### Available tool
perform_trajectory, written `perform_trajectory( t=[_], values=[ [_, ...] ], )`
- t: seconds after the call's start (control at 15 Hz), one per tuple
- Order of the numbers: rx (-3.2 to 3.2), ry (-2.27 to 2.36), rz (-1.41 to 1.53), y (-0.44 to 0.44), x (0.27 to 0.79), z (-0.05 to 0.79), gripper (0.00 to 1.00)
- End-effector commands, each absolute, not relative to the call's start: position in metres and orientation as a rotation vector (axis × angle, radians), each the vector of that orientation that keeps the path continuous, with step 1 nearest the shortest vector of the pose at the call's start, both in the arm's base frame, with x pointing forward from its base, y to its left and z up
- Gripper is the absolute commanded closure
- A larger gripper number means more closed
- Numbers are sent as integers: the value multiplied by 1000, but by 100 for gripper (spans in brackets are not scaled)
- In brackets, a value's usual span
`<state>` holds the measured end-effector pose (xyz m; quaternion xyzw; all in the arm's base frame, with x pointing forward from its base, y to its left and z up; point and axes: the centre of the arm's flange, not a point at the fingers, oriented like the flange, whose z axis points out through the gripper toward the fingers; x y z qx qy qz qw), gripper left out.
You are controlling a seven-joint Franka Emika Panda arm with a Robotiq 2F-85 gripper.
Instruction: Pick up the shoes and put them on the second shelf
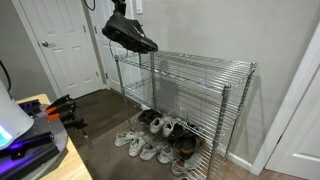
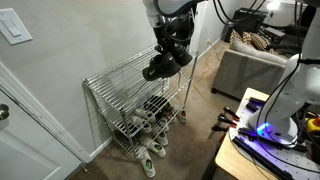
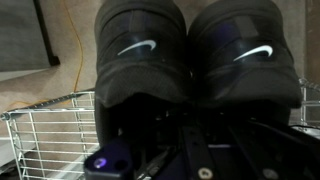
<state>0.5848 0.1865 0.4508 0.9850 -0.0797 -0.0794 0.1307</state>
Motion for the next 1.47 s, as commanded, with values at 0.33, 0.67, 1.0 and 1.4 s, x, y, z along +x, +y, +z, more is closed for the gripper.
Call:
perform_trajectory(
  t=[0.33,0.67,1.0,1.4],
  values=[
    [2649,-182,-557,172,509,520,93],
    [2600,-85,-820,149,511,465,93],
    [2561,-10,-1039,128,519,379,93],
    [2658,45,-1001,130,550,289,93]
  ],
)
